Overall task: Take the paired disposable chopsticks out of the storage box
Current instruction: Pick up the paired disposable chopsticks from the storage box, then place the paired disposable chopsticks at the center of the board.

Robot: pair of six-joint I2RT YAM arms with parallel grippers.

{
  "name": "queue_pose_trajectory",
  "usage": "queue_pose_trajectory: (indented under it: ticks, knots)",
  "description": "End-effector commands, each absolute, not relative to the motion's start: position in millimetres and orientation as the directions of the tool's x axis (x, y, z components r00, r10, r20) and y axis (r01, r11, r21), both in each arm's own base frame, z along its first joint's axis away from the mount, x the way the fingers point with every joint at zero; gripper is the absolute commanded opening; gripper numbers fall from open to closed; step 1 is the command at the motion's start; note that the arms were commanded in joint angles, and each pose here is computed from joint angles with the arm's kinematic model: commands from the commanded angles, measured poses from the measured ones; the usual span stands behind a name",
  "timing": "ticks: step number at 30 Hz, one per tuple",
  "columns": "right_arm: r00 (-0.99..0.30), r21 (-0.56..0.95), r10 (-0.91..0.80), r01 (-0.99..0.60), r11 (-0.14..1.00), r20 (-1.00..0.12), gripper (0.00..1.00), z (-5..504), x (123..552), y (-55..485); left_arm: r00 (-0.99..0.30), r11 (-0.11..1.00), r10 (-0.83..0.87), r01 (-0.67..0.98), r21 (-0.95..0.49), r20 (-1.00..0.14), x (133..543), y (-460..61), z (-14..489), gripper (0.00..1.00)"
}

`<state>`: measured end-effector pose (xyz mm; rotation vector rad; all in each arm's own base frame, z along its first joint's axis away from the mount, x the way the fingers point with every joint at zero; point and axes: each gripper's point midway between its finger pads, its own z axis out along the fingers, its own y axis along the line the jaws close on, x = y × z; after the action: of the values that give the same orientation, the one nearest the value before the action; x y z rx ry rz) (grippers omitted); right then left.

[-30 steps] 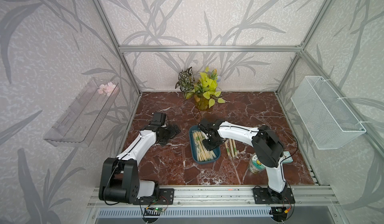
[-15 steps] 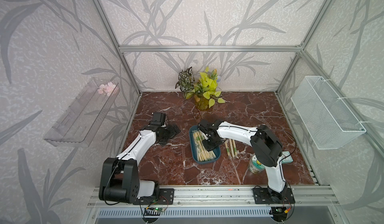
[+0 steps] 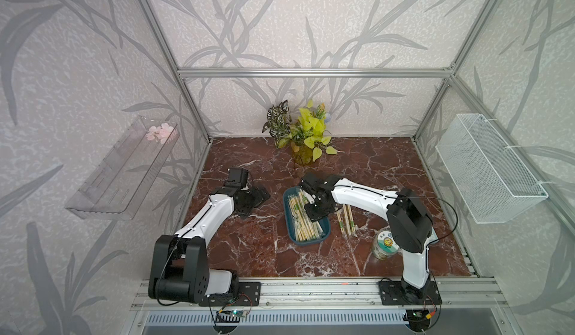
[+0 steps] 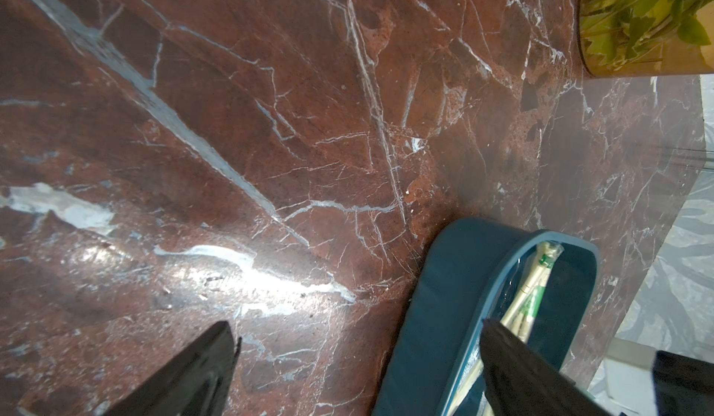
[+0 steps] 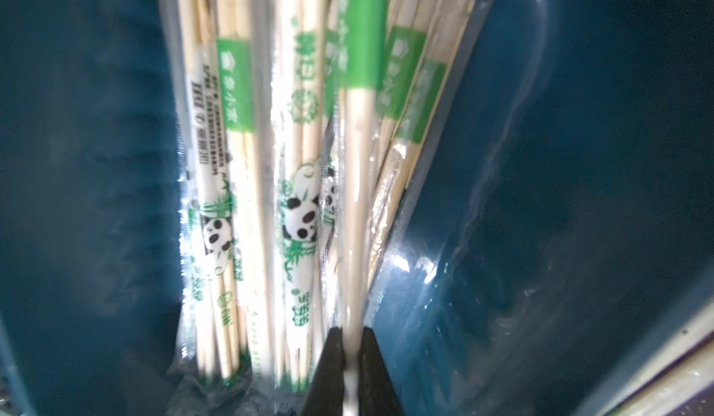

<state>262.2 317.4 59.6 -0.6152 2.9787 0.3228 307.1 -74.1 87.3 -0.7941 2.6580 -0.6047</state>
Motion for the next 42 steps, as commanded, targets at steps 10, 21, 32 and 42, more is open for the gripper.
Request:
queue_pose_trajectory:
  ticks: [10,21,32,42]
  knots:
    - [-0.959,0.422,-0.232,-0.281,0.862,-0.166,0.03,89.7,276.0,325.1,-0.801,0.764,-0.572,-0.441,-0.471,-0.178,308.7,-71.7,89.9,0.99]
    - [-0.969,0.632,-0.109,-0.227,0.741,-0.221,0.03,124.4,292.3,331.1,-0.8,0.76,-0.574,-0.44,-0.478,-0.175,312.5,-72.9,92.3,0.99]
    - [-0.963,0.451,-0.038,-0.16,0.878,-0.268,0.03,126.0,310.3,256.9,-0.797,0.757,-0.577,-0.441,-0.481,-0.177,313.7,-73.1,95.2,0.99]
    - [-0.976,0.276,-0.099,-0.151,0.949,-0.194,0.04,87.1,300.7,221.4,-0.799,0.758,-0.576,-0.44,-0.482,-0.176,314.6,-73.9,95.7,0.99]
